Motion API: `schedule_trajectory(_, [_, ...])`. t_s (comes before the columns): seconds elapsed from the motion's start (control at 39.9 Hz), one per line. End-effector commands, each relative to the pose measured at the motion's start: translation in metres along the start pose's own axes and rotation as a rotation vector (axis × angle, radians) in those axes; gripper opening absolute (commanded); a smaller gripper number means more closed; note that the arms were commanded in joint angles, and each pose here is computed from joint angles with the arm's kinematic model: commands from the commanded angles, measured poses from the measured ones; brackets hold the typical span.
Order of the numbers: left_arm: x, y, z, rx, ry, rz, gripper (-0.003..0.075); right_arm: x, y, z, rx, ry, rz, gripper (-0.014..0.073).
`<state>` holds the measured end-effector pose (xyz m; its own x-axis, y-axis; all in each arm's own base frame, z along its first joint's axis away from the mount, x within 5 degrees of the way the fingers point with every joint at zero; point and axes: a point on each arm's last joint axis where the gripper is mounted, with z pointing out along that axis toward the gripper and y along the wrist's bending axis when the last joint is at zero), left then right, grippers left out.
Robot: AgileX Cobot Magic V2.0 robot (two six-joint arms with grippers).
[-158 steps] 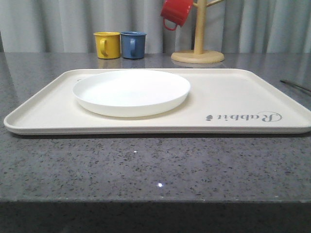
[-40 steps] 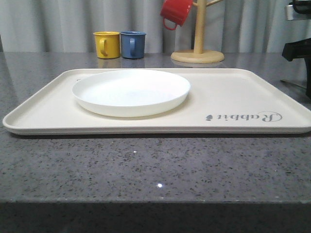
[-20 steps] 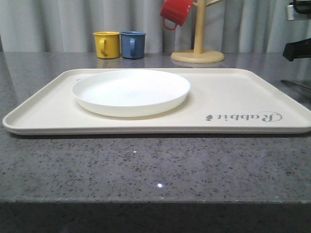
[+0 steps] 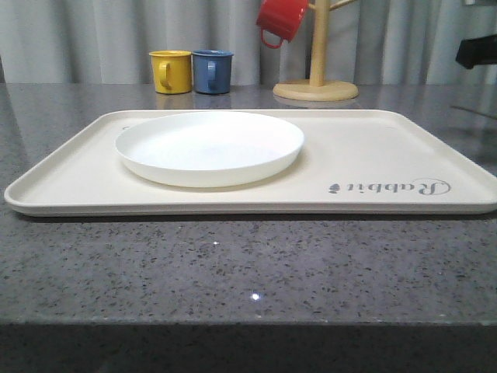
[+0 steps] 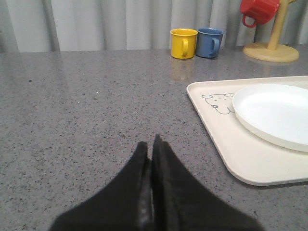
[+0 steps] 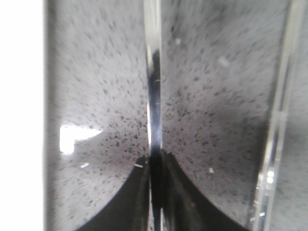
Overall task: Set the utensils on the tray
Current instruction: 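Lower the right gripper onto the fork and grasp it, then carry the fork onto the tray beside the plate and lower it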
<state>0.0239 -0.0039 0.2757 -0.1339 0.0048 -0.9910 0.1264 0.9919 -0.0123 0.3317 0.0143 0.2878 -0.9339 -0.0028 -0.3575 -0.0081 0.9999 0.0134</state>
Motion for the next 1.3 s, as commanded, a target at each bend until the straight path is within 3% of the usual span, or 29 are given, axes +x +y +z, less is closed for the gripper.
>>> schedule_trajectory(0.0, [-0.015, -0.001, -0.007, 0.005, -0.123, -0.015, -0.0018, -0.008, 0.000, -0.039, -0.004, -0.105, -0.008, 0.0056])
schedule_trajectory(0.18, [-0.015, -0.001, -0.007, 0.005, -0.123, -0.015, -0.0018, -0.011, 0.019, -0.059, -0.061, -0.133, 0.019, 0.0056])
schedule_trajectory(0.58, [-0.015, -0.001, -0.007, 0.005, -0.123, -0.015, -0.0018, -0.001, 0.120, -0.047, -0.137, -0.110, 0.033, 0.0056])
schedule_trajectory(0.78, [-0.015, -0.001, -0.007, 0.005, -0.123, -0.015, -0.0018, -0.010, 0.163, -0.031, -0.142, -0.082, 0.025, 0.0056])
schedule_trajectory(1.28, [-0.015, -0.001, -0.007, 0.005, -0.123, -0.015, -0.0018, -0.019, 0.169, -0.004, -0.052, -0.005, 0.067, 0.0059])
